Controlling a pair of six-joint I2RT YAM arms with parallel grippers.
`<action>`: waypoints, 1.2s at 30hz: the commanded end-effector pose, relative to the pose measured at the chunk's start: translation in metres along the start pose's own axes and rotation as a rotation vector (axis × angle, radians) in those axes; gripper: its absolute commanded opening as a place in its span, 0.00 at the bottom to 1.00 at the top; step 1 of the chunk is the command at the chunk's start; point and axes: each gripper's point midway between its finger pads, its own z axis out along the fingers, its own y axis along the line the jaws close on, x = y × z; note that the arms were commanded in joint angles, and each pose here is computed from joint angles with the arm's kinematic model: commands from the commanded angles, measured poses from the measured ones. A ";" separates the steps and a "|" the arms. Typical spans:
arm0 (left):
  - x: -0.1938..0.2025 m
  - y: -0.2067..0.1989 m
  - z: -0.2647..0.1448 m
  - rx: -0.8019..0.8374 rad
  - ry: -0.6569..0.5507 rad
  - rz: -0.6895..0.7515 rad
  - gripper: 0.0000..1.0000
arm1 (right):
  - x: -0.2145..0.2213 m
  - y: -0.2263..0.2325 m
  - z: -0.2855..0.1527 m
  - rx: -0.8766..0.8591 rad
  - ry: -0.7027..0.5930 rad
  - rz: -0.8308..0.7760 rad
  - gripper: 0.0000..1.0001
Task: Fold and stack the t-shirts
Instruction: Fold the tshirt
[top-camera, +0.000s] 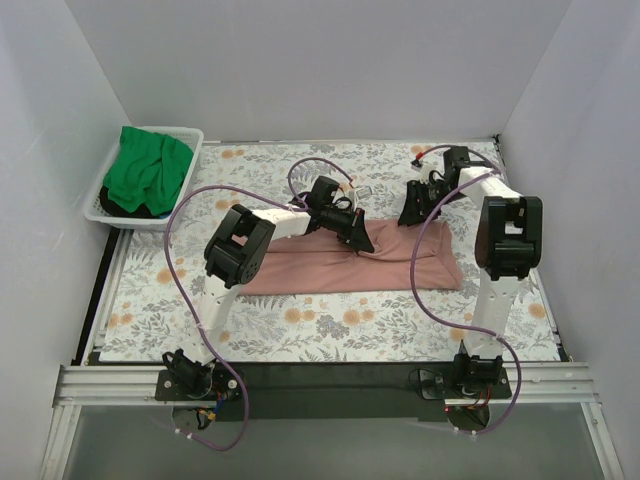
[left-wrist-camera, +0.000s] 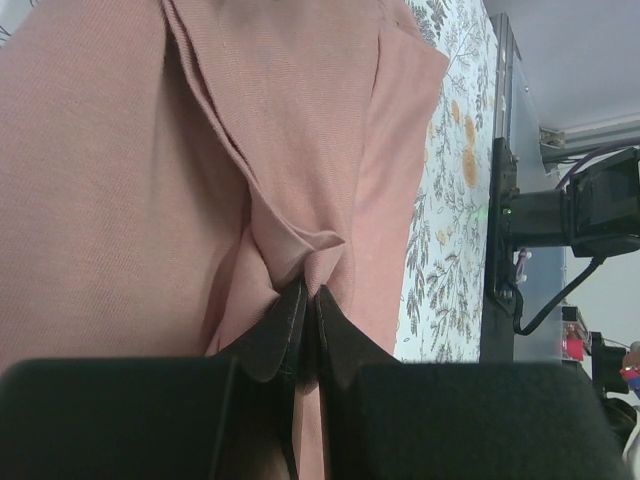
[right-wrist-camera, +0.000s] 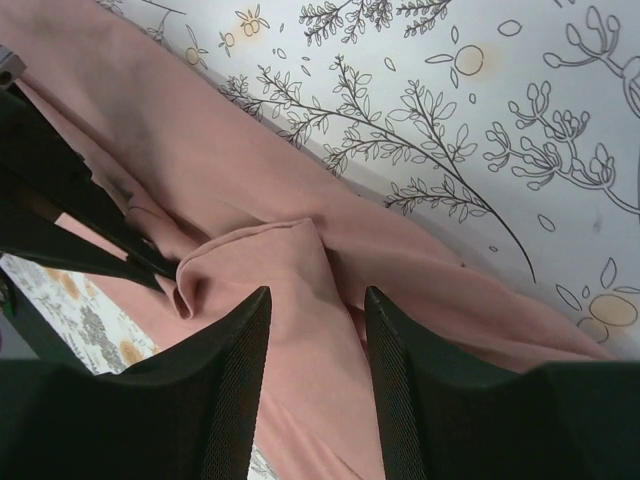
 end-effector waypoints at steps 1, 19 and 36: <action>-0.022 -0.024 -0.009 0.005 -0.026 0.053 0.00 | -0.018 -0.004 0.002 0.056 -0.028 -0.055 0.50; -0.026 -0.019 -0.011 -0.045 -0.031 0.055 0.01 | -0.026 0.008 0.020 0.023 -0.015 -0.092 0.43; -0.045 -0.020 -0.021 -0.083 -0.068 0.071 0.28 | -0.028 0.022 0.007 -0.011 -0.041 -0.111 0.01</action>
